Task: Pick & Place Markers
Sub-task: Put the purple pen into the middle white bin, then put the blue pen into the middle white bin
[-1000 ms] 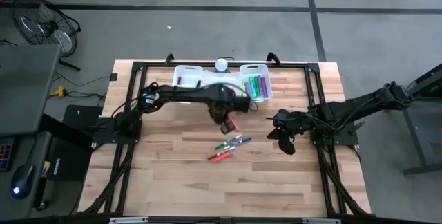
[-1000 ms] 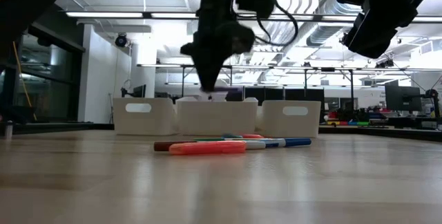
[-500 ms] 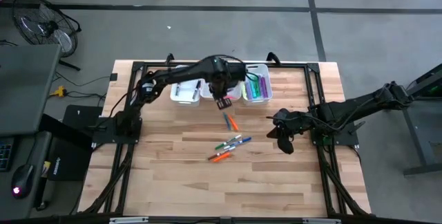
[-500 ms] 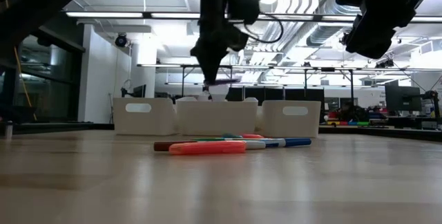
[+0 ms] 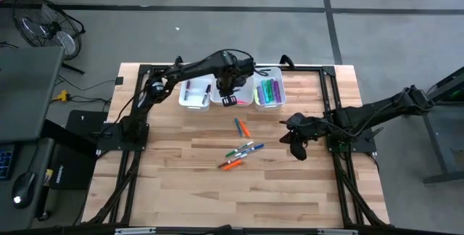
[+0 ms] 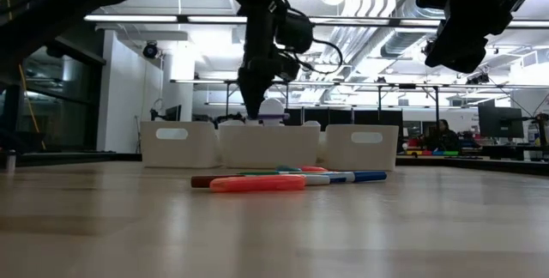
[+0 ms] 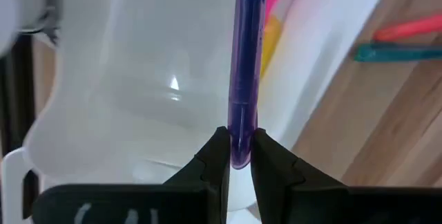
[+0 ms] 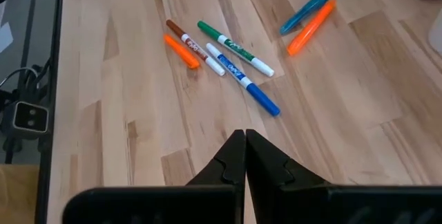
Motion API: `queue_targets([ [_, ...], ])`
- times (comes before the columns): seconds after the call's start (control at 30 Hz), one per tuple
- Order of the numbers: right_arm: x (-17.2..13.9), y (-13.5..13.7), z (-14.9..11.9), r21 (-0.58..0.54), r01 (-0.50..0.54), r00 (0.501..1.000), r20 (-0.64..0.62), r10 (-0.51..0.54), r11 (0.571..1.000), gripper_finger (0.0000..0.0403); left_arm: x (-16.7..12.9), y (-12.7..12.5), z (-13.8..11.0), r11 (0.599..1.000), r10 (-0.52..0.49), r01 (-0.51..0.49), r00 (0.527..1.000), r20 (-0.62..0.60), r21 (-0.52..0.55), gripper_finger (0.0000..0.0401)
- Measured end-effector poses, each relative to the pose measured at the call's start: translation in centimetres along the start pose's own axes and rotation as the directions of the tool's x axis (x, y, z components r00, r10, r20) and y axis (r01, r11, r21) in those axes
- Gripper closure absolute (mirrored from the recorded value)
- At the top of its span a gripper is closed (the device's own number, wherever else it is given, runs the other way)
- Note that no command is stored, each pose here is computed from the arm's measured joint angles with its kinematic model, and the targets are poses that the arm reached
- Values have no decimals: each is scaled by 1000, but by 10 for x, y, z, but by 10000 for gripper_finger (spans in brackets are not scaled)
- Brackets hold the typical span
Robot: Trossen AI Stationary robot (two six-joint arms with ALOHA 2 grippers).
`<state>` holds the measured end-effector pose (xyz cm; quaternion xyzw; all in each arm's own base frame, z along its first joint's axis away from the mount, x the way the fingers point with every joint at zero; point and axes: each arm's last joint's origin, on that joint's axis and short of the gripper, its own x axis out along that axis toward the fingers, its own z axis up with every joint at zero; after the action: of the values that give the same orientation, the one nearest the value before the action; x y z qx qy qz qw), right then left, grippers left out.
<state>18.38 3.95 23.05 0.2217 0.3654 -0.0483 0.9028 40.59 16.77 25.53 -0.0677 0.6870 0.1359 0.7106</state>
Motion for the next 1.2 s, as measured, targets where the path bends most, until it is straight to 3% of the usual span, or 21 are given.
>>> queue_targets([
  [0.13, 0, 0, 0, 15, 7, 1000, 4, -7, 1000, 402, 9, -4, 0, 1000, 0, 1, 999, -48, 19, 360],
  [0.37, 0, 0, 0, 26, 6, 1000, 5, -7, 1000, 402, 7, -7, 6, 1000, 3, -4, 1000, 19, 24, 359],
  [0.53, 0, 0, 0, 45, 6, 1000, 5, -6, 999, 402, 7, -6, 4, 1000, 3, -2, 1000, -2, 23, 355],
  [0.9, 0, 0, 0, 45, 4, 1000, 3, -4, 999, 402, 7, -5, 3, 1000, 27, -27, 1000, -13, 12, 255],
  [1.2, 0, 0, 0, 43, 3, 1000, 1, -3, 999, 402, 6, -9, 2, 991, -62, 59, 998, -18, -121, 247],
])
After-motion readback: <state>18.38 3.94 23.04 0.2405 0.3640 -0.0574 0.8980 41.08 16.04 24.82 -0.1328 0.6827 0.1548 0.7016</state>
